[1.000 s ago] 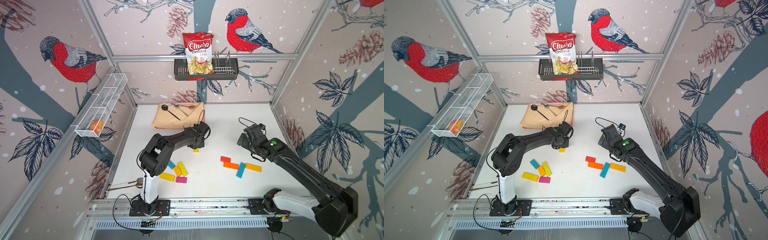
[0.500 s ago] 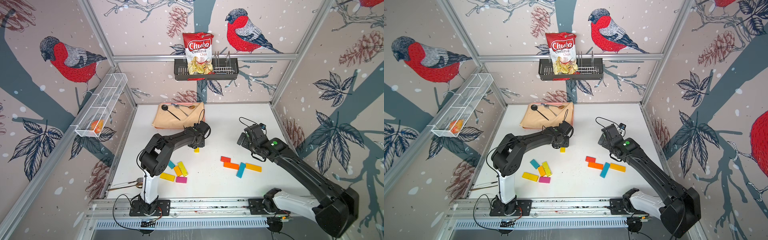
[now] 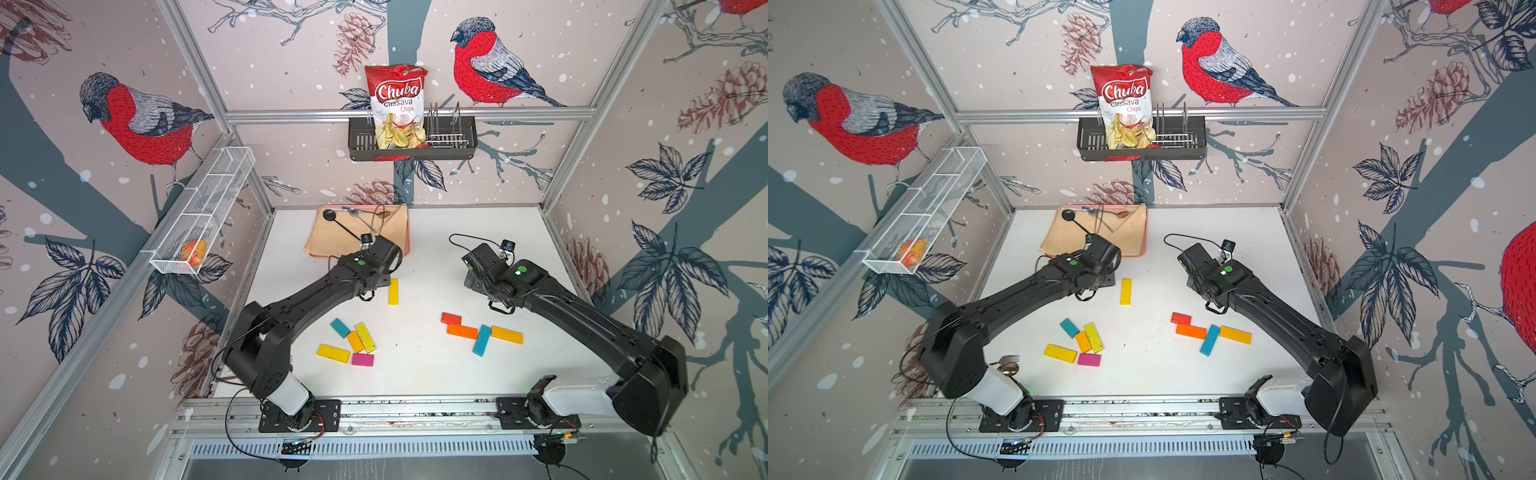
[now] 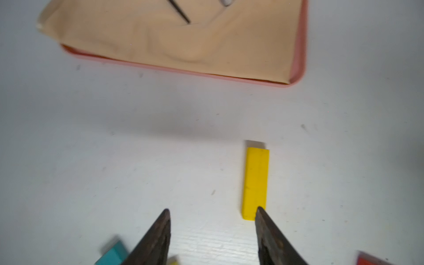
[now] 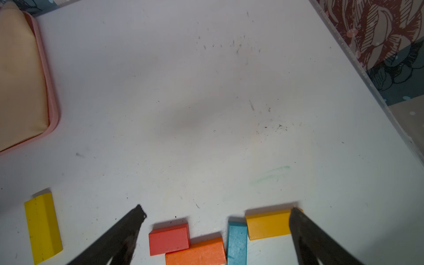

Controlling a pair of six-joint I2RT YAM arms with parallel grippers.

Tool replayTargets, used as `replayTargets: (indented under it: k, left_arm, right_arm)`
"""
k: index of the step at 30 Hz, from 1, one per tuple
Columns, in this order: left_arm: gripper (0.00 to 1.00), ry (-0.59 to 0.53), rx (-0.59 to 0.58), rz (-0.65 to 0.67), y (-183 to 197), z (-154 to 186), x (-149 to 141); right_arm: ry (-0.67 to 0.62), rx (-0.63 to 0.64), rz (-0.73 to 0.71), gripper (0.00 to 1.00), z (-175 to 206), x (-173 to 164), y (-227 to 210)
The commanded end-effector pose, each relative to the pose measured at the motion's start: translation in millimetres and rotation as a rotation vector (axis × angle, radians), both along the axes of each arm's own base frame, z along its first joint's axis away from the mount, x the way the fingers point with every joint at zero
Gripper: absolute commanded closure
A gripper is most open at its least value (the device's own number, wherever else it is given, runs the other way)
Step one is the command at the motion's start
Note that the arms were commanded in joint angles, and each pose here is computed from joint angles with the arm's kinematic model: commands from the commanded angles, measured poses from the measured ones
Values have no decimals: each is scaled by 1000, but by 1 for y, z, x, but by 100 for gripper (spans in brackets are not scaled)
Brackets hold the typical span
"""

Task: Assemble the letter h with building blocks
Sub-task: Place the building block at the center of the board, then pick up the building block from the center of the board.

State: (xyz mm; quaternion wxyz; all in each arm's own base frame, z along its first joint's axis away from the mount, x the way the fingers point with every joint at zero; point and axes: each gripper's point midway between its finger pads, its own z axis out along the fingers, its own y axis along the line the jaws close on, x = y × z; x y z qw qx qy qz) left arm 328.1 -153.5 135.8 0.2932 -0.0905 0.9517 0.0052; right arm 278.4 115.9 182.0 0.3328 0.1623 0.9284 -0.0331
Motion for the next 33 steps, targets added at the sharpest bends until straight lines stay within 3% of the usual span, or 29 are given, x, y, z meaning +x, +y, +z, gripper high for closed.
replayTargets:
  k: [1, 4, 8, 18, 29, 33]
  left_arm:
    - [46, 50, 20, 159, 56, -11, -30]
    - [48, 68, -34, 276, 91, -26, -47]
    - [49, 90, -112, 361, 107, -42, -56]
    - [51, 236, -195, 400, 93, -91, -73]
    - [51, 292, -209, 399, 86, -120, -76]
    - [58, 299, -208, 407, 87, -125, -79]
  right_arm:
    - [-73, 94, 98, 0, 7, 1, 16]
    - [-72, 210, 179, 0, 2, -4, 32]
    - [-36, 209, 186, 3, -9, -8, 32]
    - [4, 183, 191, 5, -19, -13, 26]
    - [12, 192, 211, 5, -22, -8, 29]
    - [19, 191, 211, 5, -23, -9, 29]
